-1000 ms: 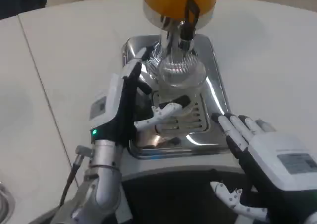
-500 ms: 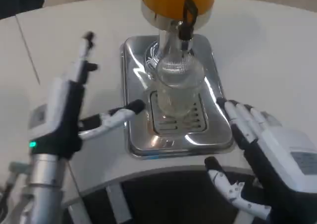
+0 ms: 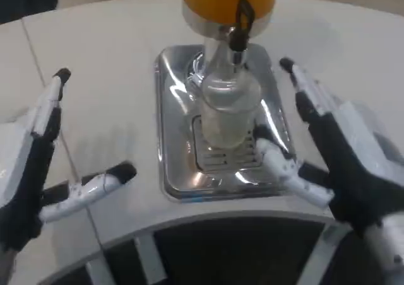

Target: Grasp the cup under the faucet to collect the drink, then remove the cup.

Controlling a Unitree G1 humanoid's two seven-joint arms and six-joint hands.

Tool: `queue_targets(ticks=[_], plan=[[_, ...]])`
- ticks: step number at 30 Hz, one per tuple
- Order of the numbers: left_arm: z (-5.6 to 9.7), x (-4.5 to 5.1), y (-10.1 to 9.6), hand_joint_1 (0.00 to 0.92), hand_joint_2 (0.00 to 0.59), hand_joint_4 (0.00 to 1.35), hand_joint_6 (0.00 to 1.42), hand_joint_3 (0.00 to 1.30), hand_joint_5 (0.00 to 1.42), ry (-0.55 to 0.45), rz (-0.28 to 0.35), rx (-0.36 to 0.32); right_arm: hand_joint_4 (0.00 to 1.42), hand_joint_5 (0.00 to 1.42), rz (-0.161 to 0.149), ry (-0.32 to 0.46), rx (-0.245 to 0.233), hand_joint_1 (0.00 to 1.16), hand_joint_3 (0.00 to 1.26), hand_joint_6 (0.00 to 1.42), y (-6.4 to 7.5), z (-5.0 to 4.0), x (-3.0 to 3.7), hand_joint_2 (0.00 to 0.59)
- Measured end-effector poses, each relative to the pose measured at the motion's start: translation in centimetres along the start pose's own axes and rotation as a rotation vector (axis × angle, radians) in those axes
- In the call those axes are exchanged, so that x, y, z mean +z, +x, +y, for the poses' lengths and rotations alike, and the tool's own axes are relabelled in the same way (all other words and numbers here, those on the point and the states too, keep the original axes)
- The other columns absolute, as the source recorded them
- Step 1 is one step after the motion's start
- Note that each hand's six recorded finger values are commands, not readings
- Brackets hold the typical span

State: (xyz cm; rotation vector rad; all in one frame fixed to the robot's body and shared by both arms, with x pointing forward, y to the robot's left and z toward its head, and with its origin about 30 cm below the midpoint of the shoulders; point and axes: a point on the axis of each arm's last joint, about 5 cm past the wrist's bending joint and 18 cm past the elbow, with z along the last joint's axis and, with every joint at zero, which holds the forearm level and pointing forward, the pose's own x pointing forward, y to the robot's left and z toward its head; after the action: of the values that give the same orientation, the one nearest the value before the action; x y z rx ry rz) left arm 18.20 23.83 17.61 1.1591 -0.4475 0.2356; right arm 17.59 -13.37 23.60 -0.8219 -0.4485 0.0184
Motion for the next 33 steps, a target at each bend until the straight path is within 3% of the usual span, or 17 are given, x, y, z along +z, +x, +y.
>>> queue_targets(ticks=[5,7,16,24,33], plan=[[0.5,0.72,-2.4,0.000,0.000,0.00,0.01,0.00,0.00,0.107,-0.014,-0.117,0.00,0.00,-0.052,0.094,-0.069,0.35,0.00,0.02,2.0,-0.26,0.97,0.511],[0.4,0.82,-2.9,0.000,0.000,0.00,0.00,0.00,0.00,0.123,0.003,-0.132,0.00,0.00,-0.065,0.124,-0.087,0.35,0.00,0.02,2.4,-0.28,1.30,0.509],[-0.3,1.25,-4.4,0.000,0.007,0.00,0.00,0.00,0.00,0.132,0.026,-0.193,0.00,0.00,-0.088,0.256,-0.134,0.35,0.00,0.02,3.7,0.68,1.85,0.504],[-0.8,1.64,-5.1,0.000,0.012,0.00,0.00,0.00,0.00,0.153,-0.006,-0.163,0.00,0.00,-0.109,0.416,-0.107,0.35,0.00,0.00,5.7,1.40,1.79,0.494],[-0.9,1.69,-5.6,0.000,0.021,0.00,0.00,0.00,0.00,0.138,0.015,-0.171,0.00,0.00,-0.170,0.477,-0.033,0.35,0.00,0.00,8.0,1.68,1.65,0.490]])
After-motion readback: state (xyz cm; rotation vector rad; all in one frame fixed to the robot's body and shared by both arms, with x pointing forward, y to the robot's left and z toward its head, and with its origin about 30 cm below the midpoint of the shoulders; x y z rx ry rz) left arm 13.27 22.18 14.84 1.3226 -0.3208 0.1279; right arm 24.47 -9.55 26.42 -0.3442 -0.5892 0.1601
